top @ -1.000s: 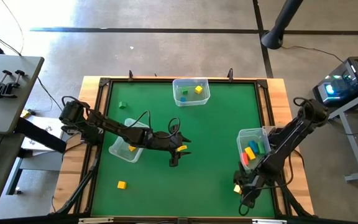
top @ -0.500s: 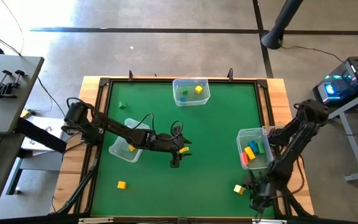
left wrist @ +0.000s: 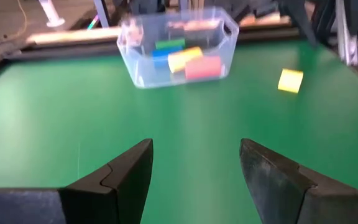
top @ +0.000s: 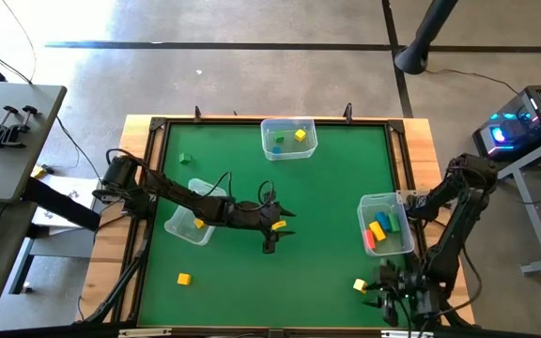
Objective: Sort blocks by size
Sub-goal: Put the yellow triangular block into the bottom left transparent bin
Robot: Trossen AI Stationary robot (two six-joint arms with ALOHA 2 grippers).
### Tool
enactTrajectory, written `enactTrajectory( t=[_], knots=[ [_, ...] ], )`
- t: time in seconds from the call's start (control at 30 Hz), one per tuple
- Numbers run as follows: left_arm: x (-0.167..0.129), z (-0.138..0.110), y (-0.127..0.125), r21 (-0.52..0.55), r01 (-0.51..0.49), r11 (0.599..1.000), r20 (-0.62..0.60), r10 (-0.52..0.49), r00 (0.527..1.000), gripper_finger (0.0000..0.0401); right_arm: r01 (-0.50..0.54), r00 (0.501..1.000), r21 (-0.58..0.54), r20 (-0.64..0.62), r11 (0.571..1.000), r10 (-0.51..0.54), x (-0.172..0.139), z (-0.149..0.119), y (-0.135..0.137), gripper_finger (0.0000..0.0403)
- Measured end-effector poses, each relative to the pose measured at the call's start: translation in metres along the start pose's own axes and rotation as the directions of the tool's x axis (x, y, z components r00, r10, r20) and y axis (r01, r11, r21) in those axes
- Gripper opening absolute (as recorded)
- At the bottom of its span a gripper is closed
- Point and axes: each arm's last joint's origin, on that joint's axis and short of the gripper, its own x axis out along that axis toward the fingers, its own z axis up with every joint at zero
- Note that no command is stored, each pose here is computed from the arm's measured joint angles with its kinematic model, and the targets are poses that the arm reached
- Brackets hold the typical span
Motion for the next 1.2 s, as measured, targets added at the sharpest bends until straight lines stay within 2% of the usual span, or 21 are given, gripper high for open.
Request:
enactTrajectory(
  t=[0.07, 0.27, 0.47, 0.57, 0.67, 0.8, 0.87, 0.97, 1.2],
  knots=[
    [0.000, 0.003, 0.001, -0.010, -0.003, 1.000, 0.023, 0.004, 1.000, 0.0227, 0.025, 0.999, -0.063, 0.046, 0.998, -0.022, 0.004, -0.001, 0.002, 0.0193],
    [0.001, 0.007, 0.009, -0.032, -0.021, 0.999, 0.064, 0.023, 0.998, 0.0227, 0.152, 0.988, -0.201, 0.061, 0.968, -0.142, 0.021, 0.002, 0.015, 0.0193],
    [0.003, 0.006, 0.019, -0.113, -0.043, 0.993, 0.057, 0.050, 0.997, 0.0227, 0.366, 0.929, -0.352, 0.183, 0.862, -0.320, 0.025, 0.003, 0.031, 0.0193],
    [0.004, 0.005, 0.023, -0.129, -0.052, 0.990, 0.054, 0.059, 0.997, 0.0227, 0.406, 0.911, -0.328, 0.215, 0.853, -0.351, 0.019, -0.015, 0.028, 0.0193],
    [0.004, 0.005, 0.026, -0.132, -0.058, 0.990, 0.054, 0.066, 0.996, 0.0227, 0.390, 0.912, -0.255, 0.239, 0.885, -0.333, 0.016, -0.036, 0.021, 0.0193],
    [0.004, 0.005, 0.028, -0.135, -0.064, 0.989, 0.054, 0.071, 0.996, 0.0227, 0.381, 0.910, -0.156, 0.236, 0.911, -0.340, 0.024, -0.051, 0.009, 0.0193],
    [0.004, 0.005, 0.028, -0.134, -0.065, 0.989, 0.053, 0.072, 0.996, 0.0227, 0.388, 0.907, -0.151, 0.237, 0.909, -0.348, 0.028, -0.052, 0.006, 0.0193],
    [0.005, 0.005, 0.030, -0.136, -0.068, 0.988, 0.054, 0.076, 0.996, 0.0227, 0.437, 0.896, -0.184, 0.170, 0.881, -0.409, 0.035, -0.049, 0.002, 0.0202],
    [0.005, 0.005, 0.030, -0.128, -0.070, 0.989, 0.052, 0.077, 0.996, 0.0227, 0.481, 0.869, -0.206, -0.014, 0.852, -0.494, 0.046, -0.036, 0.000, 0.0266]
  ],
)
